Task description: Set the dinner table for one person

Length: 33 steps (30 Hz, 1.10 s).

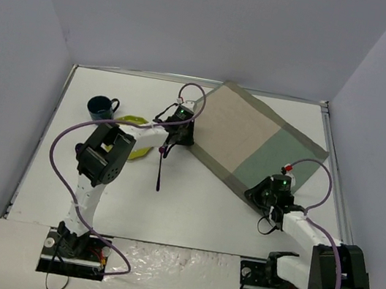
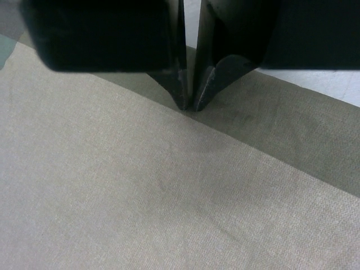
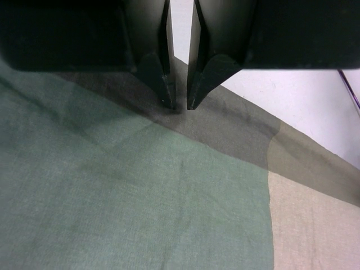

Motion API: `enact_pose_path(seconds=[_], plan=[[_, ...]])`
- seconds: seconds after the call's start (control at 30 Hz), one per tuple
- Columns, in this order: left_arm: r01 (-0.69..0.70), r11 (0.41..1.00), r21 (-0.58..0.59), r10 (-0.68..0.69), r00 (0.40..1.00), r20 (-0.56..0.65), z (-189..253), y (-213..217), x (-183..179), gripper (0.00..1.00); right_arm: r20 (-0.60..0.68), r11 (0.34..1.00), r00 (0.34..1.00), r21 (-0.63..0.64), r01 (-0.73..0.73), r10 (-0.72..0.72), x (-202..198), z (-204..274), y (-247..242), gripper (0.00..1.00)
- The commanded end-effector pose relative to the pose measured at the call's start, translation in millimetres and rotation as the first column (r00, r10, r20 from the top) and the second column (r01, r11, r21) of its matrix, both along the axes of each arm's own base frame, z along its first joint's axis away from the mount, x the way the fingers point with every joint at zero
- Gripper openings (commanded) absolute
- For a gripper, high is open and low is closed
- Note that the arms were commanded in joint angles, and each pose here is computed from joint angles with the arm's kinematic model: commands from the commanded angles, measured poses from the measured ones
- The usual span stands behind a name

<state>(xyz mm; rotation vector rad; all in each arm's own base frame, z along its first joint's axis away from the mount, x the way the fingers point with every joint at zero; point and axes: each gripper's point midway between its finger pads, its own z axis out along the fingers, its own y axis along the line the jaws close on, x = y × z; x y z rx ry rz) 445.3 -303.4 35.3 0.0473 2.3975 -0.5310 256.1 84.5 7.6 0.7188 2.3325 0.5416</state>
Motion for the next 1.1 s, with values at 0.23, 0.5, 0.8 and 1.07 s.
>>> enact_pose_path(seconds=[0.23, 0.5, 0.8, 1.07], plan=[[-0.057, 0.998, -0.021, 0.06, 0.98, 0.191, 125.8, 15.5, 19.6, 0.53, 0.199, 0.981, 0.979, -0.191, -0.008, 0.046, 42.0, 92.0, -12.2, 0.22], [-0.143, 0.99, -0.013, 0.14, 0.94, 0.311, 215.2, 62.7, -13.2, 0.86, 0.315, 0.973, 0.945, -0.229, -0.018, 0.092, 60.3, 140.0, -6.6, 0.39], [-0.391, 0.92, 0.028, 0.381, 0.908, 0.174, 158.2, 165.0, -89.7, 0.97, 0.396, 0.961, 0.9, -0.265, -0.076, 0.181, 59.9, 169.1, 0.3, 0.72], [-0.586, 0.808, 0.056, 0.585, 0.81, 0.037, 88.3, 238.1, -138.8, 0.97, 0.485, 0.95, 0.84, -0.295, -0.103, 0.242, 56.7, 194.3, 5.2, 0.93]])
